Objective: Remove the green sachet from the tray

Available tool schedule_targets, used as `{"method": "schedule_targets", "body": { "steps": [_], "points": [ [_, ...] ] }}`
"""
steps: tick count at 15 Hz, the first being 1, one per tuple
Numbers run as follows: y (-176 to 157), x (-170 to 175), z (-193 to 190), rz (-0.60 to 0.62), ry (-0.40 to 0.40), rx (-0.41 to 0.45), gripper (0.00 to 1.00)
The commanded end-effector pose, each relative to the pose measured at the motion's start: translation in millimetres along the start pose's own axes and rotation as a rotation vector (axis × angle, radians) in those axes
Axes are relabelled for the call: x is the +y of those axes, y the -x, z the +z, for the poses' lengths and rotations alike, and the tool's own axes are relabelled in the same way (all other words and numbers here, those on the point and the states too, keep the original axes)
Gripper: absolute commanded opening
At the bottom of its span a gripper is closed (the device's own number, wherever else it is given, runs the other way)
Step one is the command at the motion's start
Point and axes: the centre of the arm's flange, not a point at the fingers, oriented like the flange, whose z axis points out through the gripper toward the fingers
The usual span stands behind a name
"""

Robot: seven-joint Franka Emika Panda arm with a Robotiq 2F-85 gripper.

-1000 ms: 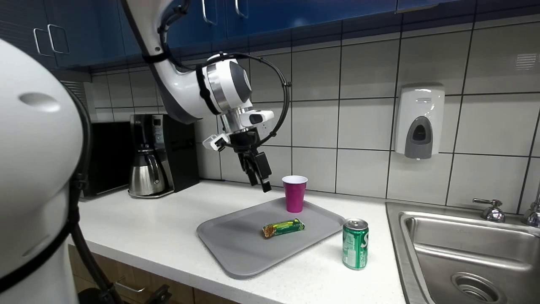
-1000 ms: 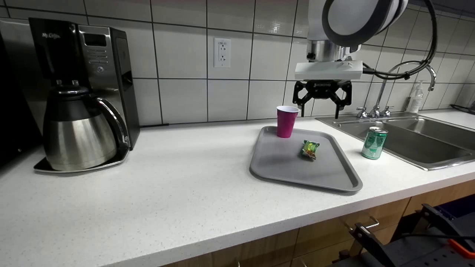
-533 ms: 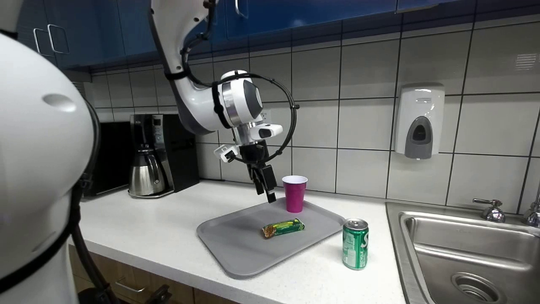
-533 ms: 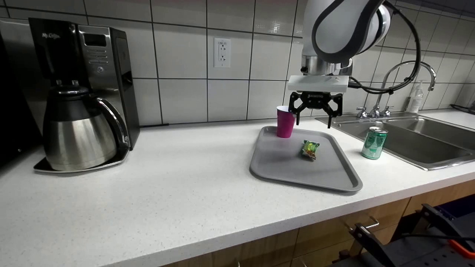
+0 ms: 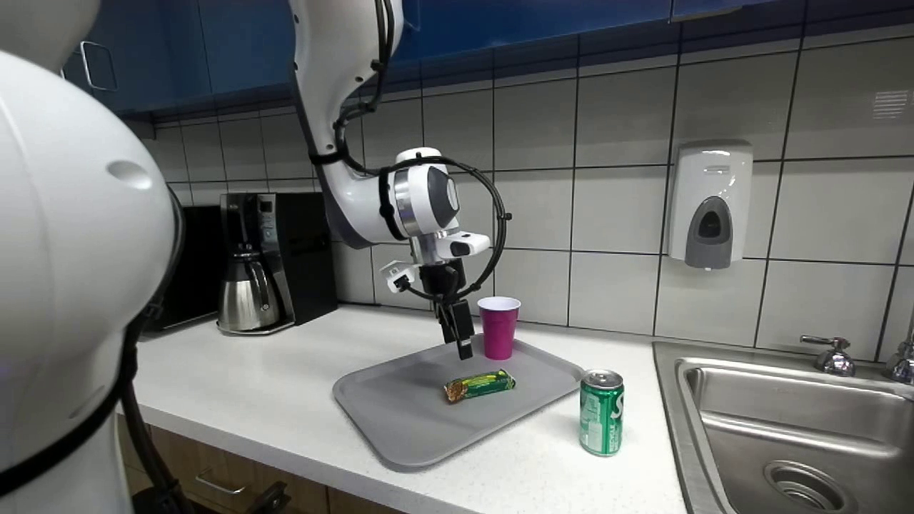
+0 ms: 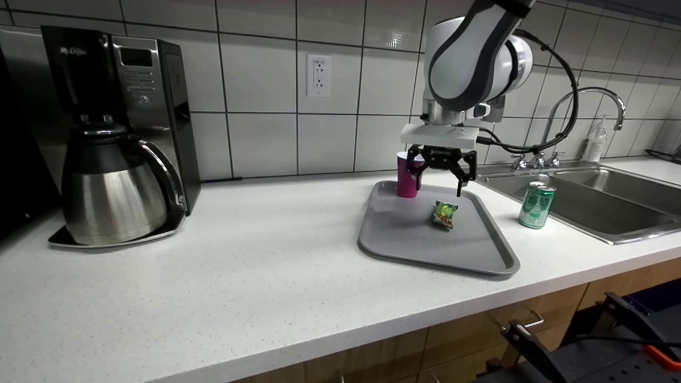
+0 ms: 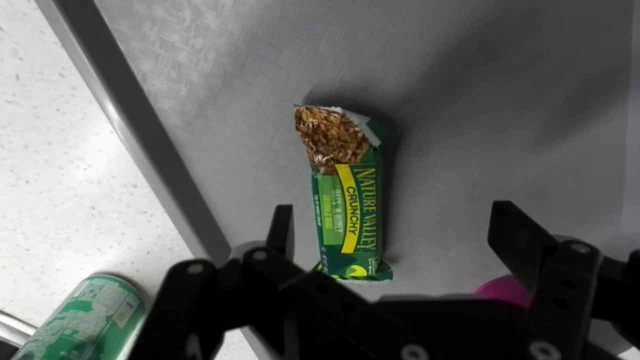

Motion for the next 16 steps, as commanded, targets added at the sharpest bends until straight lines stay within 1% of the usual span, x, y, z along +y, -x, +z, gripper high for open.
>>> {"method": "schedule_targets", "body": {
  "steps": [1, 7, 16],
  "points": [
    [-18, -16, 19, 0.010, -0.005, -0.011, 1.00],
    [-31, -20, 43, 0.043, 0.006, -0.027, 1.00],
    [-40, -3, 55, 0.091, 0.024, -0.035, 1.00]
  ]
}}
